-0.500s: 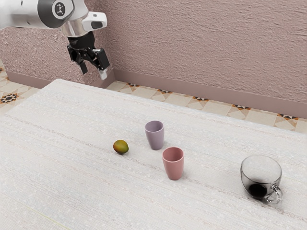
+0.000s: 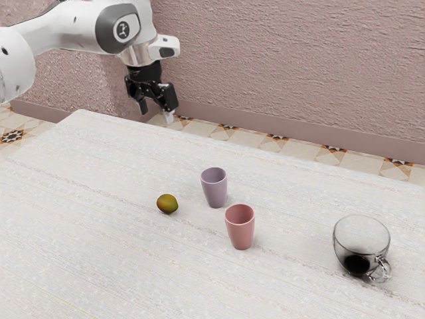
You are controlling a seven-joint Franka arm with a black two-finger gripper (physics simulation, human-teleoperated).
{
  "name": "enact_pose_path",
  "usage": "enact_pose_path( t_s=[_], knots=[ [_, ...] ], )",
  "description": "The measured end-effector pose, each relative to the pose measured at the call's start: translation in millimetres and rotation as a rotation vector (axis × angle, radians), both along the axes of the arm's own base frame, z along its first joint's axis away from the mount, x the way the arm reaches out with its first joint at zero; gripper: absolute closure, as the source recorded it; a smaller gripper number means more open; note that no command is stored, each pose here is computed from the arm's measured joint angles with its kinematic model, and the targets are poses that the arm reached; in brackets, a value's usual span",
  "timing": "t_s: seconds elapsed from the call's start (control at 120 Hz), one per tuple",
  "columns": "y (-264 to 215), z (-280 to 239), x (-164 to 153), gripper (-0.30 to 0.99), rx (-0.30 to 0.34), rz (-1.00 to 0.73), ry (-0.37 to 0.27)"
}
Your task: Place the left cup onto the right cup
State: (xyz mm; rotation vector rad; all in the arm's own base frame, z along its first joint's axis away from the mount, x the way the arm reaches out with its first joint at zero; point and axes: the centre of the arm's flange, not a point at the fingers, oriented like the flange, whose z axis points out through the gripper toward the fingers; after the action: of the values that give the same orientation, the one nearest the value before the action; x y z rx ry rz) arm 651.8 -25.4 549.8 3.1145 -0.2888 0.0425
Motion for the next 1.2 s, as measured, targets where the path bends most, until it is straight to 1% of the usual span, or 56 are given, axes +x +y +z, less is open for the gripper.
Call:
enact_pose_path(
  t_s=[0.117,0.292,0.425,0.467,0.575,0.775,0.925,0.958,1.1,1.2],
  knots=[
    [-13.5,-39.6,32.3,0.0,-0.003,-0.014,0.02],
    [-23.5,-114.7,61.5,0.0,0.003,-0.023,0.053],
    [-29.9,-144.5,87.5,0.0,0.012,-0.031,0.028],
    [-31.2,-156.3,93.4,0.0,0.009,-0.03,0.029],
    [-30.9,-186.2,100.5,0.0,-0.003,-0.019,0.041],
    [-30.3,-223.6,100.2,0.0,-0.027,0.001,0.077],
    [-30.3,-244.8,102.9,0.01,-0.026,0.006,0.076],
    [-30.3,-248.8,103.6,0.06,-0.025,0.007,0.075],
    [-30.5,-251.7,106.2,0.43,-0.024,0.014,0.055],
    [-30.4,-251.9,107.1,0.59,-0.024,0.02,0.047]
  ],
)
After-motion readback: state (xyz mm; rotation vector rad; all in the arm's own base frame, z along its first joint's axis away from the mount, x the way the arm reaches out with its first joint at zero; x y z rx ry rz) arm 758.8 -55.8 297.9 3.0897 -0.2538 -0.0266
